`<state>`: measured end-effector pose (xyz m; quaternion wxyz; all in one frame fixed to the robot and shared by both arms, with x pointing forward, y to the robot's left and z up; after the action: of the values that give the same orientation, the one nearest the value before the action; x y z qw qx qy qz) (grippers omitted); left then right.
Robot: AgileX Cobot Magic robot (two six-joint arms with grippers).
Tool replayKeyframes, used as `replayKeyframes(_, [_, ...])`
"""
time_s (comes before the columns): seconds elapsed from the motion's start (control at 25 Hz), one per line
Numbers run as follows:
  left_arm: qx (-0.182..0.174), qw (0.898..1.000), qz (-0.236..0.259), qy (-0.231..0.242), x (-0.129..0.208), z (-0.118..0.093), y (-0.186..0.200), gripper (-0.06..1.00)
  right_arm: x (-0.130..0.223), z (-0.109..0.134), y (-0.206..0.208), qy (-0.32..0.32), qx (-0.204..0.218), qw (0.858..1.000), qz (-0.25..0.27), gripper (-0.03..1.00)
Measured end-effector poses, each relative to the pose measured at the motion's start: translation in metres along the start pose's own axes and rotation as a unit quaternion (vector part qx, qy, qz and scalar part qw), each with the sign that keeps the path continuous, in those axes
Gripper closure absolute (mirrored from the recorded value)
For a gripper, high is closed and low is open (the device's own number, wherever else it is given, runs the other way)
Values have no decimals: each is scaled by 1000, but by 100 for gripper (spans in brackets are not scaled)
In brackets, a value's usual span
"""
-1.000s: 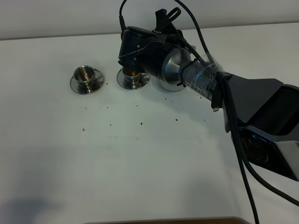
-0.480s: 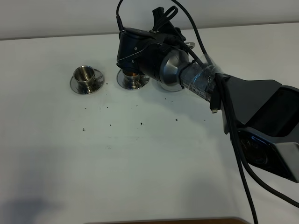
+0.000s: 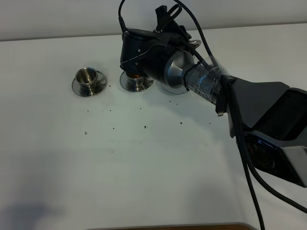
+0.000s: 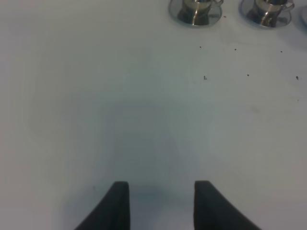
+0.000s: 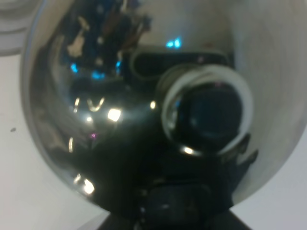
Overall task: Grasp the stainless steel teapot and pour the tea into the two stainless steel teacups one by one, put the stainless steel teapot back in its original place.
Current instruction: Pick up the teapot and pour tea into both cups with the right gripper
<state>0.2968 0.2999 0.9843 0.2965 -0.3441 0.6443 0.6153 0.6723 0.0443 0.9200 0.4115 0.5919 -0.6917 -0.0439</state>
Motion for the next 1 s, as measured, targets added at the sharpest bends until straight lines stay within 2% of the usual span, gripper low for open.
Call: replayKeyframes(1.0, [0,1000,0,0,0,0,0,56,4,-5,0,31,15,999,11,78])
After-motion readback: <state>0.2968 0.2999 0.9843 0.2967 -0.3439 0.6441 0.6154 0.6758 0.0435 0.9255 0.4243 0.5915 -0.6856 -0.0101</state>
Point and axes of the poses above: a point on each arm's last joint axis where the gripper is mounted, y pointing back along that axis away from the gripper, z along the wrist's bending axis when the last joint is at zero, x = y × z, the point moved 8 cm from there along -y, pointing out along that axis toward the gripper
